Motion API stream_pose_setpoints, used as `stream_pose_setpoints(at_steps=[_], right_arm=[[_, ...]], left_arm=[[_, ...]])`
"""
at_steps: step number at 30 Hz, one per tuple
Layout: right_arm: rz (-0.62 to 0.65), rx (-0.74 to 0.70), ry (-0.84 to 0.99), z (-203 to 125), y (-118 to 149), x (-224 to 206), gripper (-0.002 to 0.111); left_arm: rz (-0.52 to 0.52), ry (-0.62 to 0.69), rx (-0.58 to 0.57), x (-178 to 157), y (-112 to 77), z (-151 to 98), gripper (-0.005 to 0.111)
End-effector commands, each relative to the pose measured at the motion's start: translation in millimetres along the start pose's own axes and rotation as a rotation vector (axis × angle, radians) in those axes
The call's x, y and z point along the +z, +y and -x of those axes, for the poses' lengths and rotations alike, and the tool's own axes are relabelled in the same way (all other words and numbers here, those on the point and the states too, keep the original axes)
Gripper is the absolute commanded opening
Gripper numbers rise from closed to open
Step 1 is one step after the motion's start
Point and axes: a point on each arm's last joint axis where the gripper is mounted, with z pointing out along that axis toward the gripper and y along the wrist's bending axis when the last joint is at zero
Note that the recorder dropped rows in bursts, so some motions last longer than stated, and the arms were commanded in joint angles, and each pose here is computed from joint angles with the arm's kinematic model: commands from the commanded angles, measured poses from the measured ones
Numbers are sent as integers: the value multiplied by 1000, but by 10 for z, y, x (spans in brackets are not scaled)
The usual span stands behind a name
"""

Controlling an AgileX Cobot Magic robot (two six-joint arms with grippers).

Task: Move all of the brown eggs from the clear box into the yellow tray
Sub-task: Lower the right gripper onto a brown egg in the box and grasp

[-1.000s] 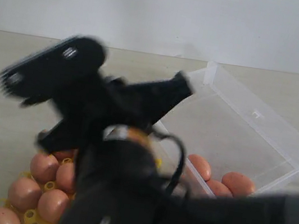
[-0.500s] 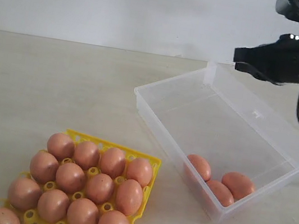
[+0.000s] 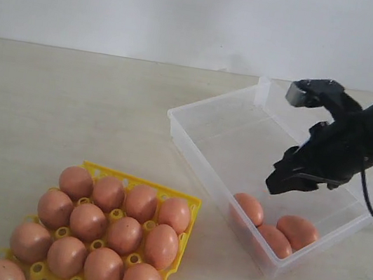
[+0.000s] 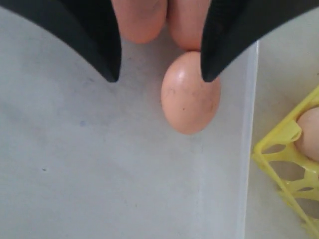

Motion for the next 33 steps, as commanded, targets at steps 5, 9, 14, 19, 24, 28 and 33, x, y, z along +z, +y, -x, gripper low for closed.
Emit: stream_pose_setpoints(at_steps=[5, 9, 14, 19, 24, 28, 33], right_arm=[[-5, -37, 46, 36, 139, 366, 51], [-3, -14, 47, 31, 130, 463, 51], [-8, 36, 37, 23, 81, 580, 51], [-6, 55, 32, 20, 65, 625, 47], [-22, 61, 17, 34, 49, 613, 0], [-37, 172, 17, 43, 64, 543, 0], [-158, 206, -172, 231, 63, 213, 0]], left_arm=[[1, -9, -10, -5, 1, 15, 4], [1, -9, -10, -5, 1, 15, 4], [2, -12, -10, -5, 1, 17, 4], [2, -12, -10, -5, 1, 17, 4], [2, -12, -10, -5, 1, 17, 4], [2, -12, -10, -5, 1, 17, 4], [1, -9, -10, -5, 1, 15, 4]])
